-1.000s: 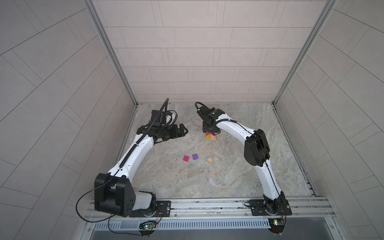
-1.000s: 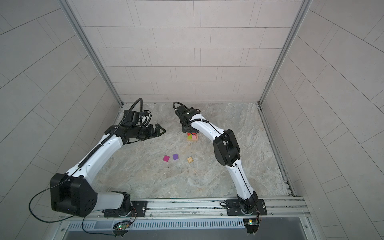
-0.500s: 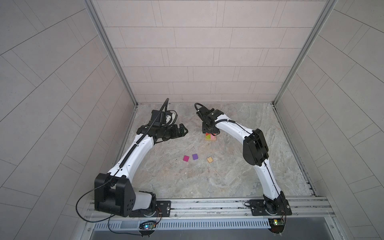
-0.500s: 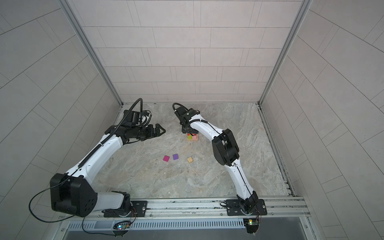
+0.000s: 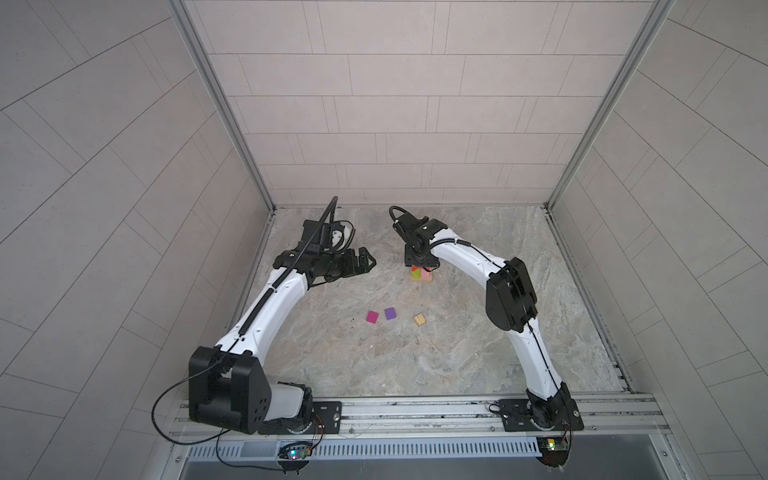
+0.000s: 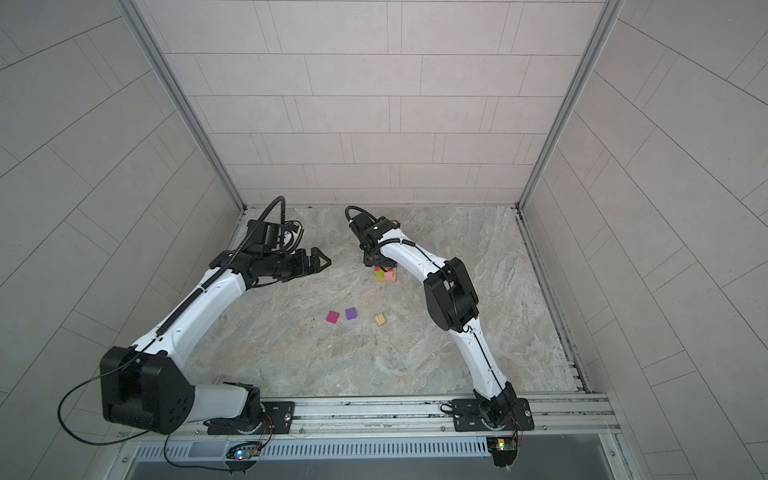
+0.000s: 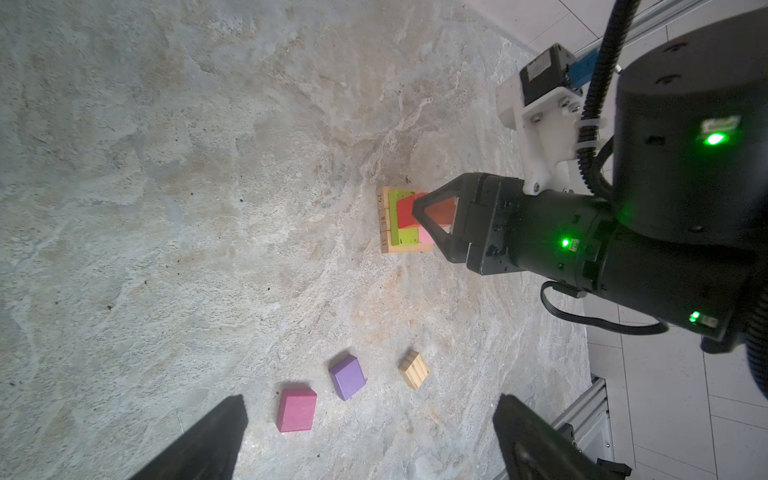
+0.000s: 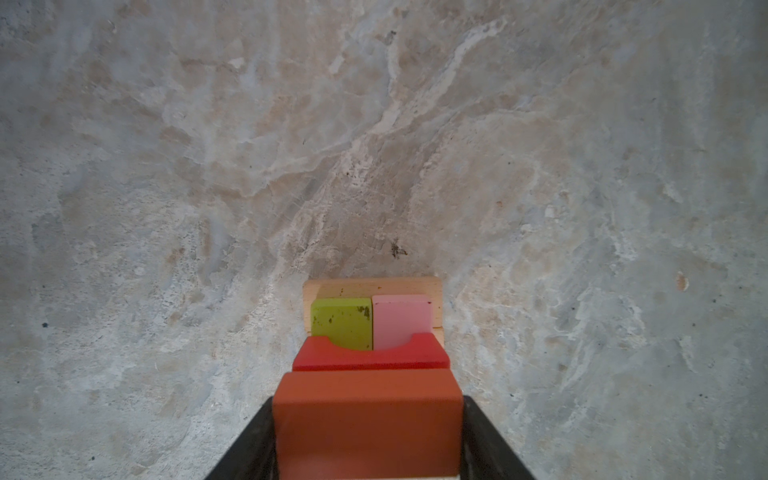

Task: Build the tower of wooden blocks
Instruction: 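Lower the orange-red block onto the top of the red arch block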

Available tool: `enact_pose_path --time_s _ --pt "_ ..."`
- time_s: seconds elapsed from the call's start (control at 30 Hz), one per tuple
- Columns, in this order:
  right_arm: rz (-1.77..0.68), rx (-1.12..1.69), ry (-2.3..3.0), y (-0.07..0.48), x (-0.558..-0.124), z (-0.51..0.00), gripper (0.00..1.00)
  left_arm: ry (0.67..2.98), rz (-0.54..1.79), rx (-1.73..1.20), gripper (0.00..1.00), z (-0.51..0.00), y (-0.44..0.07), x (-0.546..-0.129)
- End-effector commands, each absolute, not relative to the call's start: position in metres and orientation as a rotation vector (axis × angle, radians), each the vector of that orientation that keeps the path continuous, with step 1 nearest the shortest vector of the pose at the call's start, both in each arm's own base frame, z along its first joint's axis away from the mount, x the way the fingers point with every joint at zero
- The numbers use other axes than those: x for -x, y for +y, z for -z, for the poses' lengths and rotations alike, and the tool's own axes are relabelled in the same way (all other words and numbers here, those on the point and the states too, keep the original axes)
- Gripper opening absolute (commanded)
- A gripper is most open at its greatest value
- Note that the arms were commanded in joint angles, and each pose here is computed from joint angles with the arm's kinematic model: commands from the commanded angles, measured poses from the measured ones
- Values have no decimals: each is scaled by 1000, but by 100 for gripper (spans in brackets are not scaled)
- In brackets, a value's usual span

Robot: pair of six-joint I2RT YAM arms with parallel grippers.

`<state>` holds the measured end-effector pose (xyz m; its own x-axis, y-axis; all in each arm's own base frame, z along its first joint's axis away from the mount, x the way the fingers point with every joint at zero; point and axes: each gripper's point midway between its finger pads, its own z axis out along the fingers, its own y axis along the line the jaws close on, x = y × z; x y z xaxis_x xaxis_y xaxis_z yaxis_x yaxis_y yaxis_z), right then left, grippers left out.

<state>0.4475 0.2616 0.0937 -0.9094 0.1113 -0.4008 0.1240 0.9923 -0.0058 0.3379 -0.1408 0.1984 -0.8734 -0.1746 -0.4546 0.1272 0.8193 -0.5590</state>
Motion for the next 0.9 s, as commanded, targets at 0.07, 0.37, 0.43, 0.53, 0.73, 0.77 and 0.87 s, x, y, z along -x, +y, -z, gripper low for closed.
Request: enact_pose_path --time_s 0.07,0.37,0.43,0.53,0.73,0.77,0.87 --pt "60 -214 2707 256 -450 -99 42 2490 825 42 100 -198 -139 -338" --pt "70 -215 2703 254 -451 -100 44 2492 826 43 100 -198 -139 -338" --pt "72 -211 2703 254 -450 -100 46 2490 825 43 100 -198 -139 -338" --pt "71 -210 2702 253 -451 -101 49 2491 825 43 100 -198 -139 -338" --pt "71 -206 2705 253 -451 -100 54 2493 826 43 100 -198 -139 -338" --pt "71 -207 2704 253 -451 -100 55 2493 826 42 100 -197 -140 -338" --pt "70 -207 2704 253 -451 -100 58 2492 825 42 100 -198 -139 -338"
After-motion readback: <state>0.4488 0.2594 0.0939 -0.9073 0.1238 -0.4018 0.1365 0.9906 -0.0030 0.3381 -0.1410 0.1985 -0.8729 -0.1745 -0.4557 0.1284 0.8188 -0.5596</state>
